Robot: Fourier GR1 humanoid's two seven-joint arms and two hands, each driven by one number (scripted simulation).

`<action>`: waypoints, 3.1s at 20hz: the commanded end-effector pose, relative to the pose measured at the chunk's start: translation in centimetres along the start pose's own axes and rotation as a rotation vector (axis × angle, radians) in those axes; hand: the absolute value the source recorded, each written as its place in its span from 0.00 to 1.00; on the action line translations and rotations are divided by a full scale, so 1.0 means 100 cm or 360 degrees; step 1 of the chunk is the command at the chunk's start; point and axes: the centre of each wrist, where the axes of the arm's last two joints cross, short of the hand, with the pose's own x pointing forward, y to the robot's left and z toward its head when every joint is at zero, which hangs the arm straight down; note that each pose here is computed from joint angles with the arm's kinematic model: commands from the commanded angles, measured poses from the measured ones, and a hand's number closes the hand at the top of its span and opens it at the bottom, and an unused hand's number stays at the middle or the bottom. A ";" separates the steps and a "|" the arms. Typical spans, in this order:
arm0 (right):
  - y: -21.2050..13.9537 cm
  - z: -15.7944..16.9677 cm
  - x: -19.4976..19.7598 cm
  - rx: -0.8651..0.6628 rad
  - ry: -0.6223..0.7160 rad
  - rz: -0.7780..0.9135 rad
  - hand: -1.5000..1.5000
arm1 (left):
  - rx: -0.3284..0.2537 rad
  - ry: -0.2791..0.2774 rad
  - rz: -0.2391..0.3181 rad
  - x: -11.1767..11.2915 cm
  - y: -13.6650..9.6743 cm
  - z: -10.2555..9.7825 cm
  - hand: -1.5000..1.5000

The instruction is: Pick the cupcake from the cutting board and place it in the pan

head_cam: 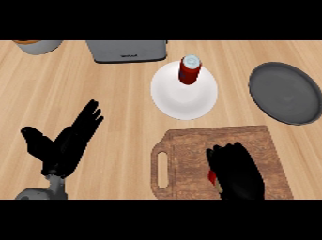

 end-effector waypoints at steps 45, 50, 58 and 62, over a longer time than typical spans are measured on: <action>0.038 -0.098 -0.298 -0.1403 0.0547 -0.1032 1.00 | -0.0196 -0.0037 -0.0050 0.010 -0.029 -0.020 0.50; 0.042 -0.064 -0.340 -0.0972 0.0824 -0.0908 0.00 | -0.0217 -0.0036 -0.0053 0.014 -0.031 -0.021 0.50; 0.037 -0.086 -0.323 -0.0920 0.0648 -0.1229 0.00 | -0.0192 -0.0049 -0.0065 0.011 -0.027 -0.024 0.50; 0.051 -0.092 -0.308 -0.1178 0.0484 -0.1531 0.00 | -0.0180 -0.0047 -0.0043 0.004 -0.033 -0.023 0.50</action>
